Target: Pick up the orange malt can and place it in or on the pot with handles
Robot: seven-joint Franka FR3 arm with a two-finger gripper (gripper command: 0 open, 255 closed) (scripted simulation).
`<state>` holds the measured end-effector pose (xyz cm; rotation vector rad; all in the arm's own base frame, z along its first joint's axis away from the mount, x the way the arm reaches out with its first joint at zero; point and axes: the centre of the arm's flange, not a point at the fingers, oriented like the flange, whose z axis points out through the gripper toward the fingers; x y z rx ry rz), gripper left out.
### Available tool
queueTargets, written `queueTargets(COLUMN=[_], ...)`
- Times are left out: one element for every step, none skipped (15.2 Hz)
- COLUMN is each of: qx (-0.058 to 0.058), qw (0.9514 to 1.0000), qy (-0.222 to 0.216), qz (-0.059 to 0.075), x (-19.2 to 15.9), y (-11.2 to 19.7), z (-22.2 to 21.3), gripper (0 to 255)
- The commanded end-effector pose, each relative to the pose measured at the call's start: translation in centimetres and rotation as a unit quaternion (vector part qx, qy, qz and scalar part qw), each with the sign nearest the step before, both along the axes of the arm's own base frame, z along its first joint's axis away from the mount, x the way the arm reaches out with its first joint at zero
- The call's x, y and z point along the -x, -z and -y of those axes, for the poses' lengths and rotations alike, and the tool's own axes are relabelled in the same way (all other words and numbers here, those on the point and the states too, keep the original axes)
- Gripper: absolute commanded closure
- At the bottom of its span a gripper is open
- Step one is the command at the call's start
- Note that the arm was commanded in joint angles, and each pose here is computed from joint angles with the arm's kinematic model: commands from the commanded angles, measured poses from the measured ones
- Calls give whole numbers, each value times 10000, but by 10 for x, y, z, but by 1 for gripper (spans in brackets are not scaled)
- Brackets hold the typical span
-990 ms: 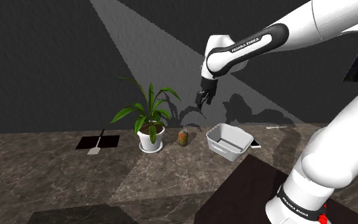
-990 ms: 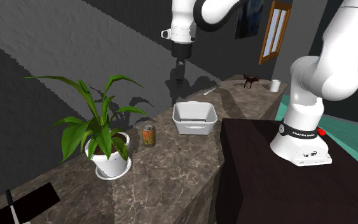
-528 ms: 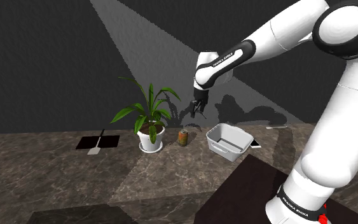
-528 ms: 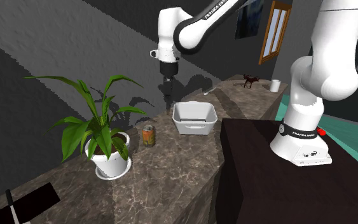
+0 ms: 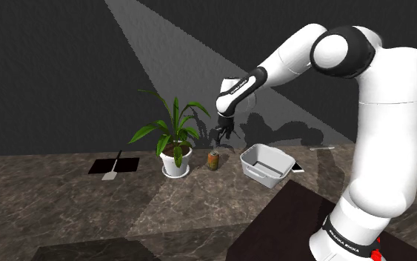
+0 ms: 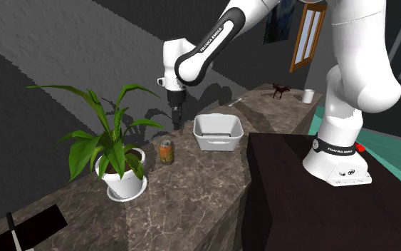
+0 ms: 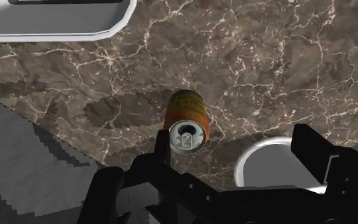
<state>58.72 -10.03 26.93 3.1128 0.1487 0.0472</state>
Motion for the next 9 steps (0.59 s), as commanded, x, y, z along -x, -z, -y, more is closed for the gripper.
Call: queueTargets(qx=[-16, -23, -30, -38, -45, -52, -60, -67, -71], qw=[10000, 10000, 10000, 10000, 9999, 9999, 9999, 9999, 9999], qy=[-7, -9, -12, -14, -17, -19, -21, -24, -25], qz=[-31, -47, -64, -80, -96, -113, -129, -146, -154], x=[-16, -23, -30, -37, -44, -51, -58, -65, -68], y=[25, 36, 47, 58, 69, 81, 92, 103, 109], z=[5, 9, 12, 15, 18, 21, 25, 28, 29], gripper=[0, 0, 0, 0, 0, 0, 0, 0, 0])
